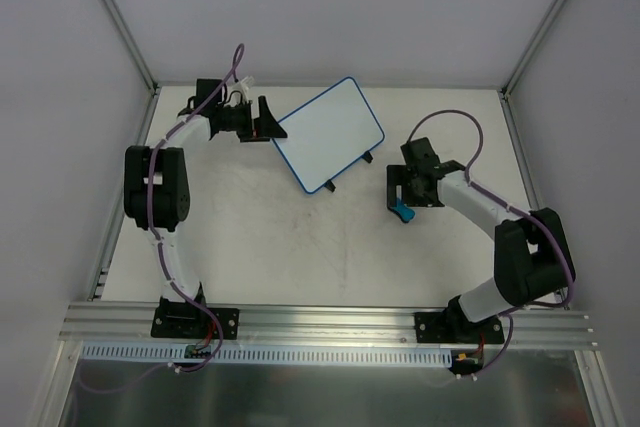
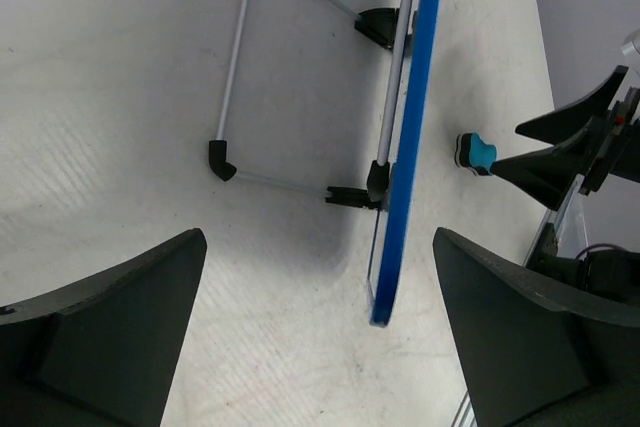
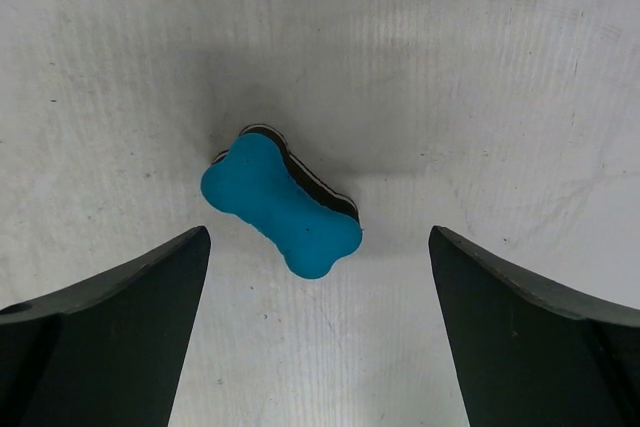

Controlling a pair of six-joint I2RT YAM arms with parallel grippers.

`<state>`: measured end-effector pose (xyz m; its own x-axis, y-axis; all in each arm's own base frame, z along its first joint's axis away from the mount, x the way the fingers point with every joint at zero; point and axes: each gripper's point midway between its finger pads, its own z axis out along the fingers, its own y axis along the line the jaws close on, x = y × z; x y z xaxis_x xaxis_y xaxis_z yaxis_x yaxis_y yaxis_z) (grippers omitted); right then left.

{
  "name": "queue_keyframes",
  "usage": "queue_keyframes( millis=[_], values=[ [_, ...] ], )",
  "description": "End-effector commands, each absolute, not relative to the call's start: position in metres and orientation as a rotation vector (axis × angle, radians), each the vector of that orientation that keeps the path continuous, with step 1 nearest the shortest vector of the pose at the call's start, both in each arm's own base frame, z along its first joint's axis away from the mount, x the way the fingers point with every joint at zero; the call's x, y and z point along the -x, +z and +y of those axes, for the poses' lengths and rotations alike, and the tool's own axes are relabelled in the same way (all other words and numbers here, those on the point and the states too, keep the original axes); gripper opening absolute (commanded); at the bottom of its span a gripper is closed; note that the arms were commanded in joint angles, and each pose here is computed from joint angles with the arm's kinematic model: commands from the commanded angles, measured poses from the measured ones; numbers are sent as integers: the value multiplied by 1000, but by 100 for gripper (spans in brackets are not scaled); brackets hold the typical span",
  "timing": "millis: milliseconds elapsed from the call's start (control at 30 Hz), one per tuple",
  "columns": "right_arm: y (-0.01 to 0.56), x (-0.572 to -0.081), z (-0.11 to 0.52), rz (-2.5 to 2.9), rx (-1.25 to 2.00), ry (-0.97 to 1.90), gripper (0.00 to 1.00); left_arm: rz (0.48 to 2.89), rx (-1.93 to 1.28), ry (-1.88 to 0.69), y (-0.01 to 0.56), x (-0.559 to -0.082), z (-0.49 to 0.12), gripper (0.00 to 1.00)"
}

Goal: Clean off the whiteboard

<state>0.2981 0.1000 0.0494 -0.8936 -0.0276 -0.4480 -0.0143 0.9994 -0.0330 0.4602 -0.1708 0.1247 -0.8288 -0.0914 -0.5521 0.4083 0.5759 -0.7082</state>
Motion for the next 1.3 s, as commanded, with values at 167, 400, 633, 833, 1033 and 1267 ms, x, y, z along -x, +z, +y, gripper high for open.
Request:
queue_keyframes(
  millis=[167,400,633,833,1033,1267],
  values=[
    [115,-314,114,2441,127,134,97,2163,-216,-1131,187,-455,-152,99],
    [153,-311,117,2261,112,261,98,2152,-123,-1059,206,-438,-138,99],
    [187,-304,90,2074,54,169,99,2088,-74,-963,238,-413,-121,99],
    [192,-300,91,2047,44,204,99,1997,-95,-907,273,-382,-118,99],
    [206,-290,88,1982,26,228,99,1928,-97,-917,295,-342,-120,99],
    [206,-274,77,1923,34,205,99,1877,-63,-905,291,-293,-119,99]
  ],
)
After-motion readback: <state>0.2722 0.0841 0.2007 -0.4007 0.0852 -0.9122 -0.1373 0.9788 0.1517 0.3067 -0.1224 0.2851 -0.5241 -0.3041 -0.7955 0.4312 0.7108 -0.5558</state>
